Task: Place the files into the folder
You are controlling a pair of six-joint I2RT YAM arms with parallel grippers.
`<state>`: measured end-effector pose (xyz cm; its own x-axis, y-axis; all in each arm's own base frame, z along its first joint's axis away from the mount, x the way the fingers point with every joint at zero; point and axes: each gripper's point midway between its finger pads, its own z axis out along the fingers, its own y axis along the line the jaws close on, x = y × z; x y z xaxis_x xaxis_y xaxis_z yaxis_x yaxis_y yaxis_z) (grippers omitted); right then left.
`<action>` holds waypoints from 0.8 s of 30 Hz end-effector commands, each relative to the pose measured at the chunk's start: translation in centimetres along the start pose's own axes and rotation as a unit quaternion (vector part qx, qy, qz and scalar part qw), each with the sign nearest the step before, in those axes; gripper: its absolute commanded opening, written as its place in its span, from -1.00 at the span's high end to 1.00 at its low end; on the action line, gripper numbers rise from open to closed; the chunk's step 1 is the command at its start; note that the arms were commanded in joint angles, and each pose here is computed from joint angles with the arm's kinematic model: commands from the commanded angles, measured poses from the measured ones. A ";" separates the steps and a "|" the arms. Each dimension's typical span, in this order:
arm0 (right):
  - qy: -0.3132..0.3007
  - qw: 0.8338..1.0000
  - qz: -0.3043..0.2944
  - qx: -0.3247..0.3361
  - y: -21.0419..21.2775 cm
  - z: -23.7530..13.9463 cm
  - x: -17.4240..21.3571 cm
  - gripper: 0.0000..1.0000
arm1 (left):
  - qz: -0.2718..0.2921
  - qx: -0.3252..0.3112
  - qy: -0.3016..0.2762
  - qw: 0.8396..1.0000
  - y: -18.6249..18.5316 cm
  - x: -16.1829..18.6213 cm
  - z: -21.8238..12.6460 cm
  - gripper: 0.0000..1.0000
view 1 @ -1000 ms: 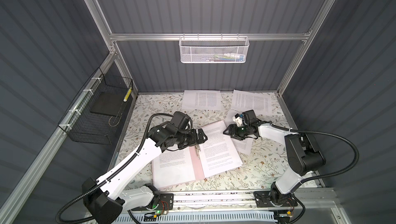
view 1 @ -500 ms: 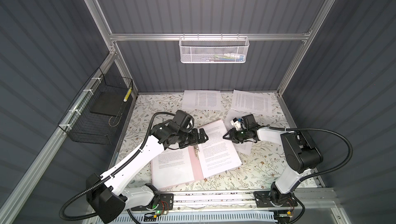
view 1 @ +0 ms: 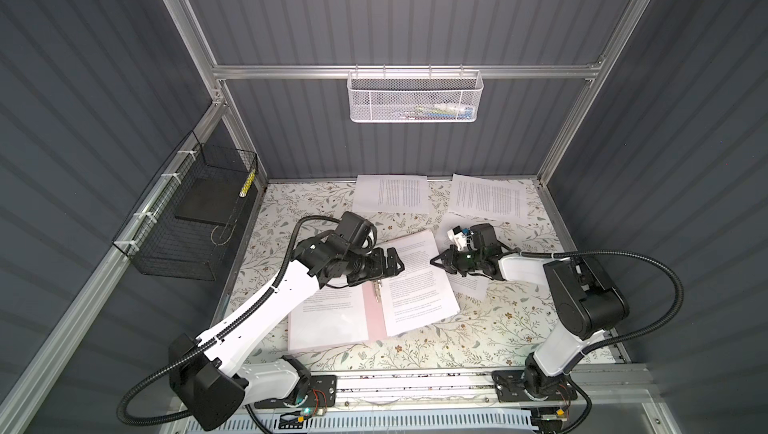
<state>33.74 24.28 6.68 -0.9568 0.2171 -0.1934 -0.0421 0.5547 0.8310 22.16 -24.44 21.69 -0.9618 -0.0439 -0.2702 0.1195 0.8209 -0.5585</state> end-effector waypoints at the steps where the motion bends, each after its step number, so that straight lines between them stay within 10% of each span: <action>1: -0.041 0.999 0.004 -0.014 2.2 1.9 -2.2 1.00 | 0.014 0.009 -0.004 1.000 -0.9 -0.7 -0.8 -1.00; 14: -0.094 0.996 0.003 0.001 6.9 10.1 -3.8 0.96 | 0.021 0.010 -0.009 1.000 -1.3 -1.6 -0.5 -0.99; 24: -0.126 0.992 -0.029 -0.007 10.1 8.2 -4.4 -0.41 | 0.035 0.037 -0.016 0.999 -3.0 -2.5 -0.9 -0.99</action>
<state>39.21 36.57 8.74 -0.8891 0.3457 -0.3001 -0.0660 0.5518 0.8313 23.51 -25.43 23.03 -0.9537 -0.0283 -0.2994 0.1535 0.8105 -0.5653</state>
